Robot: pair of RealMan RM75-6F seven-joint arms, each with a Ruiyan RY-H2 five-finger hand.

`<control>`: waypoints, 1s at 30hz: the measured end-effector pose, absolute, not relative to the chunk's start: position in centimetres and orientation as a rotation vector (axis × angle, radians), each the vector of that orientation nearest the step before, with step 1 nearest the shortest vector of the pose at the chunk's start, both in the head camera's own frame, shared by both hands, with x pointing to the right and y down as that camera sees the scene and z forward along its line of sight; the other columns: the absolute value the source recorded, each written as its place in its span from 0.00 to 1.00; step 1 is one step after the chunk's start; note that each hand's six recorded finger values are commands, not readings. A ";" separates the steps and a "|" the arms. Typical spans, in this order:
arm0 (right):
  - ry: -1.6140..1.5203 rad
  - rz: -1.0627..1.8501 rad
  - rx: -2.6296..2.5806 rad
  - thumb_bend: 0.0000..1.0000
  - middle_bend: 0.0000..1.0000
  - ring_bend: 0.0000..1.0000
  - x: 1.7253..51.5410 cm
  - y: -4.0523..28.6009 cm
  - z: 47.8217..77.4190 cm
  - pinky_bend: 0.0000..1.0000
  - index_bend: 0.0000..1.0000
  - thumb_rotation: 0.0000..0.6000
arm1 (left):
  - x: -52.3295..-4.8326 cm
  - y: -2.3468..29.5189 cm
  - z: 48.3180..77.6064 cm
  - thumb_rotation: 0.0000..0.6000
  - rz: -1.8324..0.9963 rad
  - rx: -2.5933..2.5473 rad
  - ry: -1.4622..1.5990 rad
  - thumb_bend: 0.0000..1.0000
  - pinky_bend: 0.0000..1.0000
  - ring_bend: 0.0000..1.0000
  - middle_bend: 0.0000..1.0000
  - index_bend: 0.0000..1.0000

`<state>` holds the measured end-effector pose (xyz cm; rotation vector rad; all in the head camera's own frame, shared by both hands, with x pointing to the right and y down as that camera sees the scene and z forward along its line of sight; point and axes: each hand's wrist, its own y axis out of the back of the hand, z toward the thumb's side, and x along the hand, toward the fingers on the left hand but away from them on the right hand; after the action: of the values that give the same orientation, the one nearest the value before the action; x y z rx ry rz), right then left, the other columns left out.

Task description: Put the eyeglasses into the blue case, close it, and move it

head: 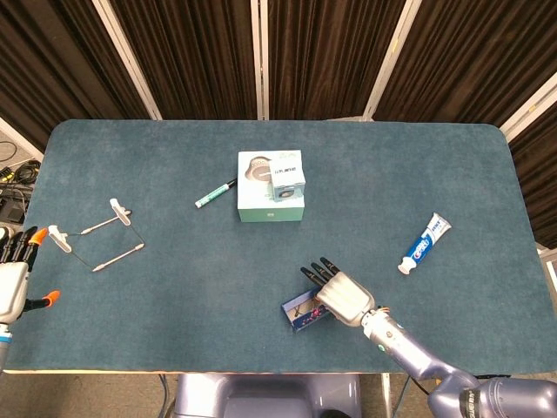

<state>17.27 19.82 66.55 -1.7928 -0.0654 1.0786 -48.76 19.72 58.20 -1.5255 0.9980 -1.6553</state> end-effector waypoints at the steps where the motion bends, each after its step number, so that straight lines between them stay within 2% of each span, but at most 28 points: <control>1: -0.068 1.079 -1.786 0.51 0.00 0.00 16.9 19.6 66.6 0.00 0.64 1.00 | -48.8 19.7 58.2 1.00 -1.656 -1.525 0.997 0.00 0.00 0.00 0.00 0.00; 12: -0.084 1.105 -1.768 0.50 0.00 0.00 14.7 18.6 68.0 0.00 0.61 1.00 | -48.9 19.8 58.3 1.00 -1.665 -1.523 0.993 0.00 0.00 0.00 0.00 0.00; 14: -0.086 1.108 -1.765 0.47 0.00 0.00 14.3 18.5 68.4 0.00 0.51 1.00 | -48.9 19.8 58.3 1.00 -1.667 -1.522 0.991 0.00 0.00 0.00 0.00 0.00; 15: -0.088 1.107 -1.762 0.42 0.00 0.00 14.2 18.5 68.5 0.00 0.42 1.00 | -48.9 19.8 58.3 1.00 -1.668 -1.522 0.991 0.00 0.00 0.00 0.00 0.00; 16: -0.094 1.107 -1.758 0.34 0.00 0.00 14.0 18.4 68.5 0.00 0.31 1.00 | -48.9 19.8 58.4 1.00 -1.668 -1.522 0.991 0.00 0.00 0.00 0.00 0.00; 19: -0.129 1.098 -1.750 0.13 0.00 0.00 13.6 18.1 68.3 0.00 0.12 1.00 | -49.0 19.7 58.4 1.00 -1.671 -1.520 0.992 0.00 0.00 0.00 0.00 0.00; 22: -0.188 1.063 -1.735 0.07 0.00 0.00 13.0 17.6 67.4 0.00 0.07 1.00 | -49.1 19.7 58.4 1.00 -1.673 -1.520 0.991 0.00 0.00 0.00 0.00 0.00; 30: -0.273 0.992 -1.799 0.07 0.00 0.00 12.3 17.1 64.4 0.00 0.02 1.00 | -49.0 19.7 58.5 1.00 -1.674 -1.517 0.987 0.00 0.00 0.00 0.00 0.00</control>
<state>12.29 17.13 64.41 -1.7989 -0.2730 0.9915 -49.02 19.73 58.46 -1.5171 0.9866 -1.6744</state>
